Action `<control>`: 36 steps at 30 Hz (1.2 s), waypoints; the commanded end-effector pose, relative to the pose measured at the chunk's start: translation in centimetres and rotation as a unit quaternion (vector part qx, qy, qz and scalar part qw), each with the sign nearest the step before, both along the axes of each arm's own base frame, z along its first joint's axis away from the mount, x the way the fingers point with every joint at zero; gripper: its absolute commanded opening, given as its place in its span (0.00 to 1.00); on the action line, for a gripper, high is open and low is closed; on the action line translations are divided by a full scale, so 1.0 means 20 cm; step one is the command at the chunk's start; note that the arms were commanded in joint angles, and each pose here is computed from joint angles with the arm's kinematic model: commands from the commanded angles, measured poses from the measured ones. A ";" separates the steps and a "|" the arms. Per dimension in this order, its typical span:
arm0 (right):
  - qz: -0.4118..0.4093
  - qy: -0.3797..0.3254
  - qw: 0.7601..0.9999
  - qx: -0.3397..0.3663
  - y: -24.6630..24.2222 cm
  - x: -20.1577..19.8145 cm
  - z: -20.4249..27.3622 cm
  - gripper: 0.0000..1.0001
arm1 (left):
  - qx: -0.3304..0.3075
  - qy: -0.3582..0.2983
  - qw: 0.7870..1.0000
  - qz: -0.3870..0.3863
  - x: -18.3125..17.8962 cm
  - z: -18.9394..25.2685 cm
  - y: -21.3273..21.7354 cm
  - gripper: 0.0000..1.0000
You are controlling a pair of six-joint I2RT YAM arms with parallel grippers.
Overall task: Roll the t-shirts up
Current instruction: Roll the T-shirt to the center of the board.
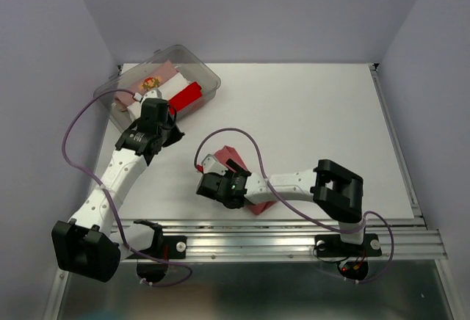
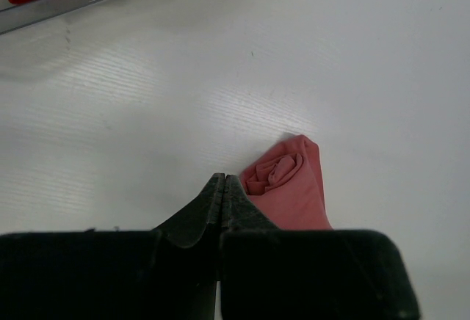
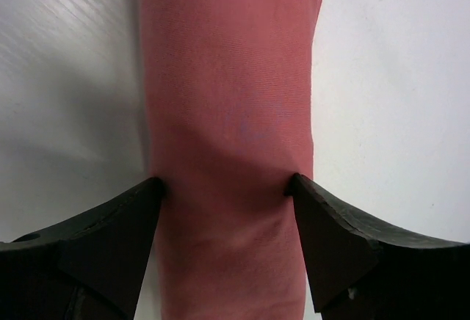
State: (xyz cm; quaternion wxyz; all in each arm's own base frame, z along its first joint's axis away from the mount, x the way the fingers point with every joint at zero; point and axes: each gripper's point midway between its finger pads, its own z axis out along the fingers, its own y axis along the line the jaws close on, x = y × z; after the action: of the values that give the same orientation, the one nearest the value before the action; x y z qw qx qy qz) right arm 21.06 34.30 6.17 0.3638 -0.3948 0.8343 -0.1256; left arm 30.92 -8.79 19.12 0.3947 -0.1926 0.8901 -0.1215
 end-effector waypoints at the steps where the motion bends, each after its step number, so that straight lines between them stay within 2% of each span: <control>1: -0.005 -0.024 1.000 -0.009 -0.02 0.02 -0.08 0.77 | 0.000 -0.005 1.000 -0.009 0.01 0.00 0.00 0.04; 8: -0.002 0.016 1.000 0.012 -0.03 -0.04 -0.26 0.74 | 0.000 -0.004 1.000 -0.012 0.01 -0.01 -0.01 0.04; 15: -0.009 0.043 0.997 0.062 -0.04 -0.07 -0.30 0.38 | -0.004 0.003 1.000 -0.016 0.00 -0.04 -0.02 0.04; 18: -0.009 0.079 0.989 0.121 -0.04 -0.05 -0.25 0.31 | -0.005 0.003 1.000 -0.018 0.00 -0.04 -0.02 0.04; 21: 0.066 0.163 0.965 0.196 0.05 -0.16 -0.19 0.30 | -0.007 0.004 1.000 -0.022 0.00 -0.05 -0.03 0.04; 26: 0.118 0.231 0.920 0.294 0.09 -0.22 -0.06 0.28 | -0.010 0.010 0.999 -0.031 0.00 -0.07 -0.05 0.04; 27: 0.131 0.253 0.908 0.308 0.09 -0.26 -0.05 0.27 | -0.012 0.011 0.999 -0.036 -0.01 -0.07 -0.05 0.04; 32: 0.154 0.307 0.876 0.340 0.08 -0.30 -0.02 0.24 | -0.016 0.011 0.998 -0.051 -0.02 -0.09 -0.08 0.04; 36: 0.167 0.353 0.844 0.367 0.07 -0.32 0.02 0.24 | -0.028 0.015 0.995 -0.093 -0.08 -0.11 -0.18 0.06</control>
State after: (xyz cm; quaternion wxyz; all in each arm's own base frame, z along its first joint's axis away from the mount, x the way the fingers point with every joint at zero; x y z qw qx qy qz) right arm 17.64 34.99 5.33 0.2450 -0.3665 0.8422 0.3103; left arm 30.03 -10.60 16.87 0.3612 -0.1605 0.9055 -0.1541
